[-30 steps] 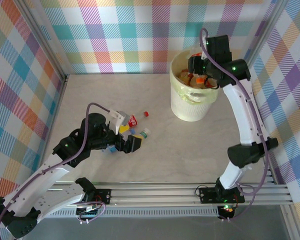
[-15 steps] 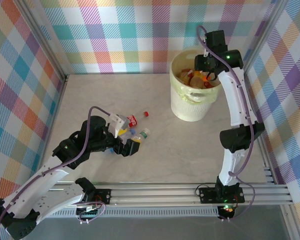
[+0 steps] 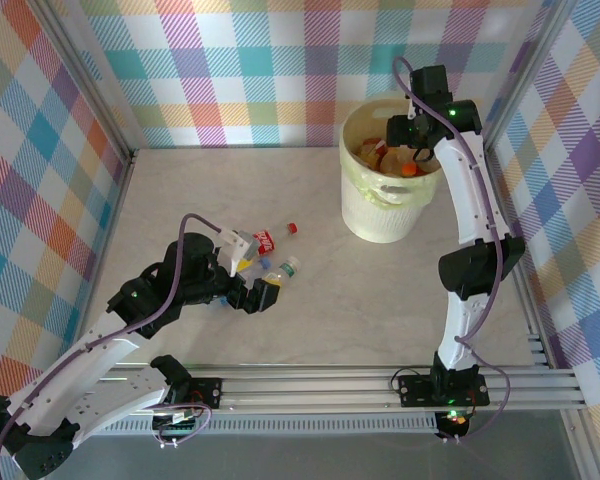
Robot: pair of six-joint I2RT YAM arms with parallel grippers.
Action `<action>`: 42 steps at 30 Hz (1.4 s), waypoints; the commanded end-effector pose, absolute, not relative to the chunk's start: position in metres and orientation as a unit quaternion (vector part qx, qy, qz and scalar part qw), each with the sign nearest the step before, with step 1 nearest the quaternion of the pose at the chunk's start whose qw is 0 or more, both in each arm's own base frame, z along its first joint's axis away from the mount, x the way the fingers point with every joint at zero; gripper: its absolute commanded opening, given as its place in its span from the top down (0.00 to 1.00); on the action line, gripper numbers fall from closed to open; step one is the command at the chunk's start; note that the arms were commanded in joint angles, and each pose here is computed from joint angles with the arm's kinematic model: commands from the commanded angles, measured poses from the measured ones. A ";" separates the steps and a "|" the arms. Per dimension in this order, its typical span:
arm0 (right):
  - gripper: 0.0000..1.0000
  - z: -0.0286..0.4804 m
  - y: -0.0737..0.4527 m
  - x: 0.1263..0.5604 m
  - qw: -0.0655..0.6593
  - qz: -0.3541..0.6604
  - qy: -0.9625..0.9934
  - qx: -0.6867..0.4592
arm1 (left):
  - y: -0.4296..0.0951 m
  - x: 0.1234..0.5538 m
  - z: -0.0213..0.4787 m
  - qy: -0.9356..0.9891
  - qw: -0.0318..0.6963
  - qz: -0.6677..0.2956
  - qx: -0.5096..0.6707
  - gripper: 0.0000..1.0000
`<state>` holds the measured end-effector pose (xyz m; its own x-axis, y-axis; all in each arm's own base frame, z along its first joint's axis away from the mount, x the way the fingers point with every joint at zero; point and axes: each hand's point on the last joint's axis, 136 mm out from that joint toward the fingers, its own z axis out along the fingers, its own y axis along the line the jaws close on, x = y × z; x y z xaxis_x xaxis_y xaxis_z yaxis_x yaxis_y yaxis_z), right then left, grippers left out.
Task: Put the plastic bottles in the bin
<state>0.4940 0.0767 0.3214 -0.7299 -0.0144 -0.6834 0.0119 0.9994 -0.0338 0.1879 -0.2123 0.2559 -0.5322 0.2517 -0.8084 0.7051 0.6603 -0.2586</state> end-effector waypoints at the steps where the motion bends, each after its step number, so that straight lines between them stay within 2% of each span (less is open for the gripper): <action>1: 0.24 0.324 0.078 0.494 0.371 -0.007 0.929 -0.004 | -0.209 0.189 0.250 0.829 0.386 -0.280 0.293 0.00; 6: 0.16 0.342 0.079 0.484 0.387 0.004 0.922 -0.006 | -0.209 0.190 0.248 0.831 0.382 -0.276 0.295 0.00; 13: 0.12 0.366 0.083 0.463 0.408 0.036 0.912 -0.008 | -0.208 0.190 0.244 0.836 0.374 -0.271 0.295 0.00; 23: 0.09 0.381 0.104 0.397 0.430 0.145 0.891 -0.018 | -0.205 0.198 0.233 0.859 0.355 -0.251 0.270 0.01; 29: 0.08 0.358 0.131 0.338 0.397 0.253 0.881 -0.046 | -0.196 0.199 0.218 0.889 0.312 -0.213 0.258 0.02; 33: 0.07 0.331 0.153 0.298 0.356 0.340 0.868 -0.066 | -0.191 0.204 0.202 0.913 0.269 -0.174 0.253 0.07; 38: 0.06 0.302 0.176 0.262 0.300 0.432 0.846 -0.089 | -0.192 0.215 0.177 0.937 0.220 -0.136 0.234 0.13; 42: 0.02 0.275 0.184 0.242 0.269 0.468 0.836 -0.102 | -0.193 0.224 0.158 0.951 0.191 -0.109 0.218 0.16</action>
